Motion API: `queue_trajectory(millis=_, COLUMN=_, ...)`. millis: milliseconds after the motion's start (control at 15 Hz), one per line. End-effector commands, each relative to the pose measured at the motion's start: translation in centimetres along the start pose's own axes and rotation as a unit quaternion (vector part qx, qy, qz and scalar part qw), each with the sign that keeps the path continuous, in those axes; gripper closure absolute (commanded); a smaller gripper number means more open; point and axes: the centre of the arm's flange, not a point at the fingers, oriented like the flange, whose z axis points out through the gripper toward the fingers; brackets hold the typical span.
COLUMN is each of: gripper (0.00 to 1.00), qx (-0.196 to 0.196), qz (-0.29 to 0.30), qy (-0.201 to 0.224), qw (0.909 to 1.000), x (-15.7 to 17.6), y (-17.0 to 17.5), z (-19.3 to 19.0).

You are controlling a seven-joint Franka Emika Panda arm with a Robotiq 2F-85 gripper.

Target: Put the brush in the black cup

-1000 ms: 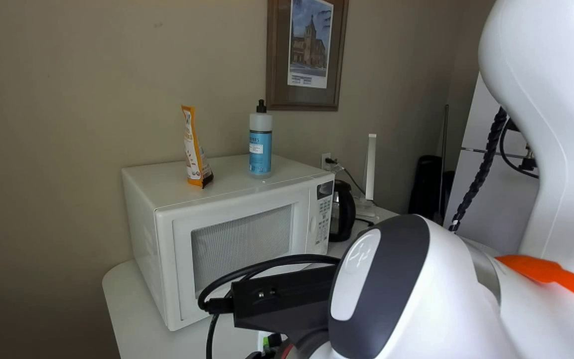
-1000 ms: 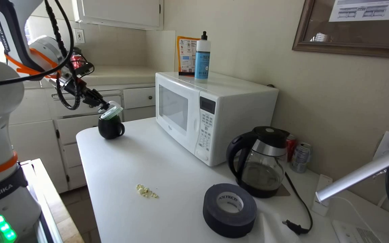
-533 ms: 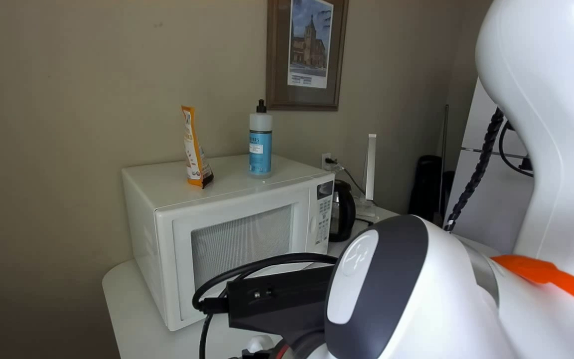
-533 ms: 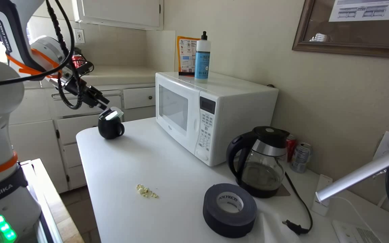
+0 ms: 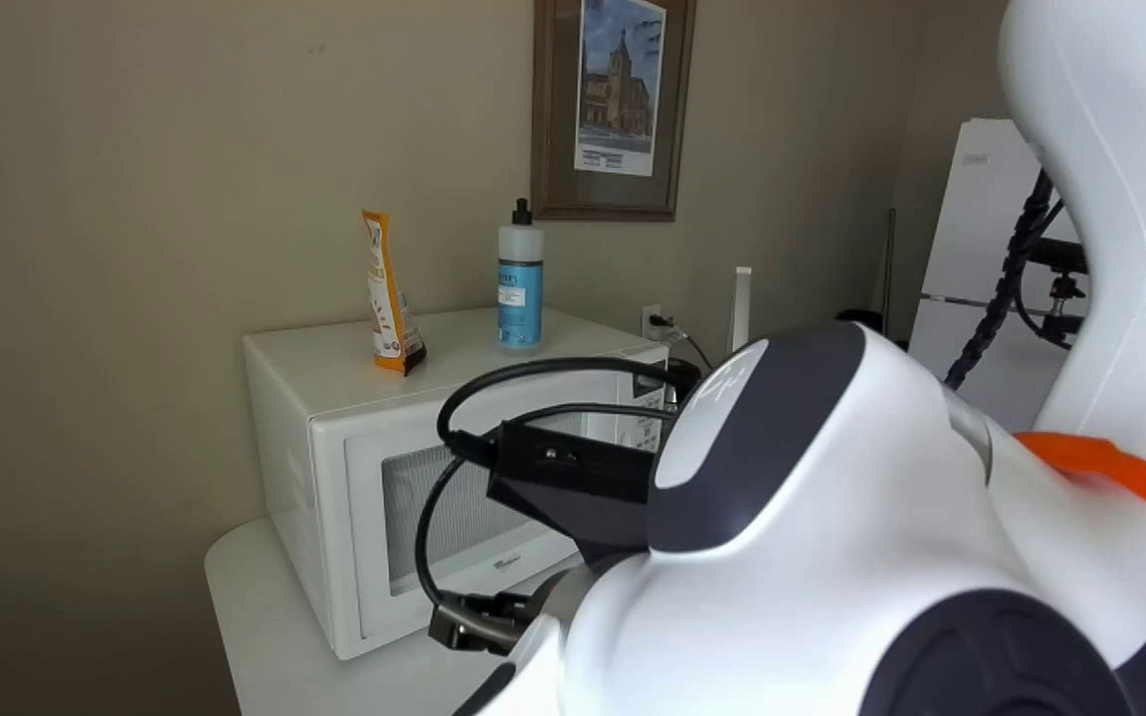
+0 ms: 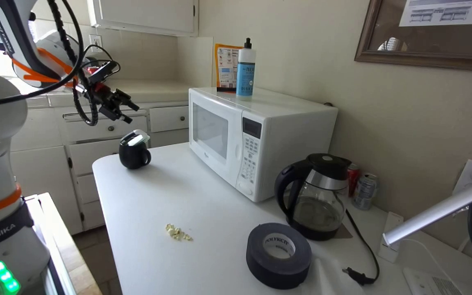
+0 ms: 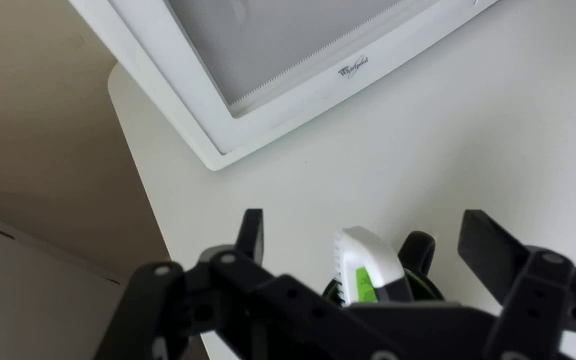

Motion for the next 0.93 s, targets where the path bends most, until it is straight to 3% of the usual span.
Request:
queue_trajectory(millis=0, gripper=0.0, qx=-0.001, qz=0.101, qy=0.003, qw=0.9949, x=-7.1, y=-2.5, z=-0.9)
queue_trajectory(millis=200, gripper=0.0, qx=0.027, qz=0.184, qy=0.006, qw=0.9825, x=-12.4, y=-5.6, z=0.8)
queue_trajectory(millis=467, gripper=0.0, qx=0.075, qz=0.286, qy=0.017, qw=0.955, x=-18.1, y=-11.1, z=5.4)
queue_trajectory(millis=667, gripper=0.0, qx=0.12, qz=0.355, qy=0.025, qw=0.9267, x=-21.4, y=-16.9, z=8.8)
queue_trajectory(millis=867, gripper=0.0, qx=0.159, qz=0.429, qy=0.031, qw=0.8888, x=-25.4, y=-20.3, z=12.8)
